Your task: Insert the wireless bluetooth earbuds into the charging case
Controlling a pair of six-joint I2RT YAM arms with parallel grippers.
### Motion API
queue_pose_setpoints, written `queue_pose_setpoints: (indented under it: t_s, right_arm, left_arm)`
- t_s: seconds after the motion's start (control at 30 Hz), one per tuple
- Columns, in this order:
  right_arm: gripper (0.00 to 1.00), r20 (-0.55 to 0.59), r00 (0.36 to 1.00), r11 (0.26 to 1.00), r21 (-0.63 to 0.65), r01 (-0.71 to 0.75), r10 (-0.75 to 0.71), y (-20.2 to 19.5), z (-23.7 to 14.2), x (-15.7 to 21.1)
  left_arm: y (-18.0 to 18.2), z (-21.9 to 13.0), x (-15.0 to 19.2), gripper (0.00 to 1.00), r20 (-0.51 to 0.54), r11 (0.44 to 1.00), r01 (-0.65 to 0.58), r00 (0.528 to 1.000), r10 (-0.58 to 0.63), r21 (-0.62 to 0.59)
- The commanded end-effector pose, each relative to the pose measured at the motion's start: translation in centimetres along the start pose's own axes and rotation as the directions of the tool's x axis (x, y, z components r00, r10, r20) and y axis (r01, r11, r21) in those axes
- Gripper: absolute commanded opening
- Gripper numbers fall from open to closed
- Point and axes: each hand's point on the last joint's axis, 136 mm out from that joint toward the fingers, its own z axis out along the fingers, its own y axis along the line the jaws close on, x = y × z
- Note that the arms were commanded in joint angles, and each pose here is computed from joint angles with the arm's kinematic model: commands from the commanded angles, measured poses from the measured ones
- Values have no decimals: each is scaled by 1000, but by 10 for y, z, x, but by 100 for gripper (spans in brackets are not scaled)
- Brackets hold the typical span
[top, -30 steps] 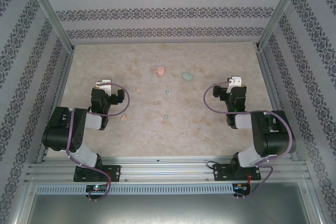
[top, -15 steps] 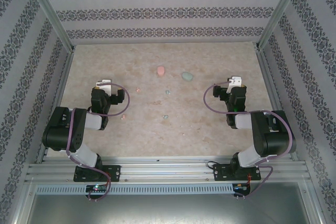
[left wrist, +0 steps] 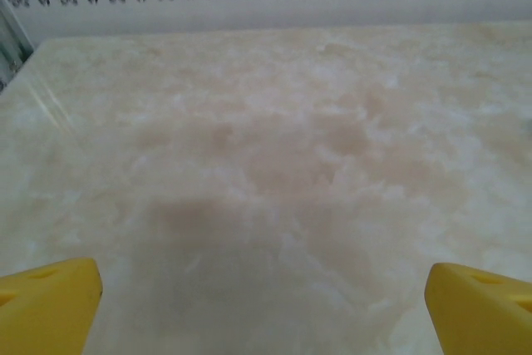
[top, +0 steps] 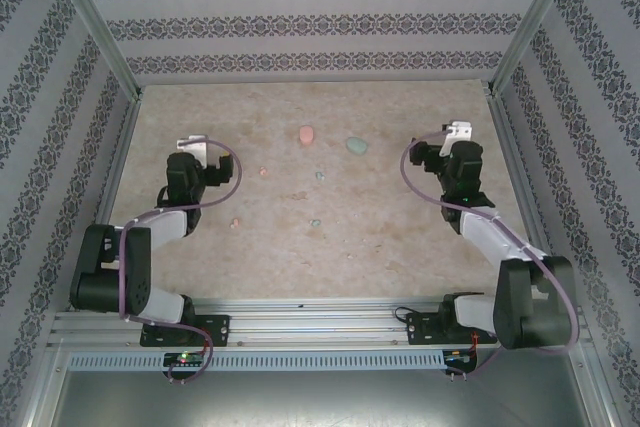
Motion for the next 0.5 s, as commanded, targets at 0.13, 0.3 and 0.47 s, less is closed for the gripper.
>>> queue_pose_setpoints:
  t_s: [0.13,0.3,0.47]
  right_arm:
    - [98,-310,939,989,13,-149,145,23,-6,28]
    - [98,-386,902,974,-37,-223,192,46,-6,42]
    - [98,-462,858,960,-46,-276,225,59,-6,57]
  left_arm:
    - [-35,22,-29,100,-190,968,211,964,-184,136]
    - [-101,56,-29,99,-301,947,227,941,-153,227]
    - [-163,83,-16,95,-422,949,189,904,-68,251]
